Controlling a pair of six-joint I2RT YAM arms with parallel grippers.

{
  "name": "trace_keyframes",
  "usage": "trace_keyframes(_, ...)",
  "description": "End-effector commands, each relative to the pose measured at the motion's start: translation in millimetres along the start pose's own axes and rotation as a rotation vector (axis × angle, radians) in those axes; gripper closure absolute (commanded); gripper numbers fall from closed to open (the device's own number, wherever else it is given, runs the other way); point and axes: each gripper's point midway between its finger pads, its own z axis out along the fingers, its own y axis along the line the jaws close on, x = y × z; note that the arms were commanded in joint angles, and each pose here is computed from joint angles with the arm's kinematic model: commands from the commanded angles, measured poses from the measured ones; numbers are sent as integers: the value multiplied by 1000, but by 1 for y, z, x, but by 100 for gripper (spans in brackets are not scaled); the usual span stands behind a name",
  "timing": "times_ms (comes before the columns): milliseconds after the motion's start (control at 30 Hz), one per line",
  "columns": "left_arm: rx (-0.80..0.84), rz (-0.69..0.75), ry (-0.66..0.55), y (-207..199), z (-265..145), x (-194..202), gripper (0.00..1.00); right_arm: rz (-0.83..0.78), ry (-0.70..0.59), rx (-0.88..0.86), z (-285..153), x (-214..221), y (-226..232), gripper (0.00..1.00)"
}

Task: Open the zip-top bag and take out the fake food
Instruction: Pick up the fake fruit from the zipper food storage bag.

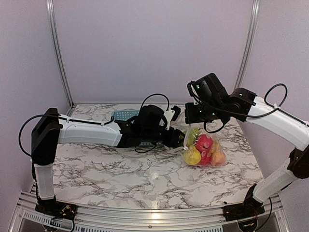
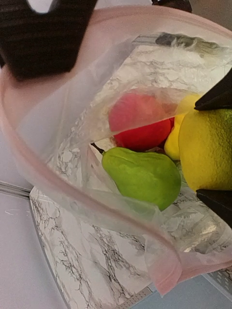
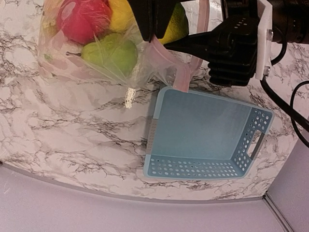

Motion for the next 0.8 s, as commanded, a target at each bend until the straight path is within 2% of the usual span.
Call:
trace_keyframes(0,39,17,-93,-15,-17,-30,63,12,-12,3,-4,-1,0,100)
trace_keyframes(333,21,6,-152,-10,-31,-50,63,16,-18,12,-4,0,-3,100)
trace_keyframes(767,-14,8,-220,-5,-70,-76,63,27,-38,28,4,-10,1,100)
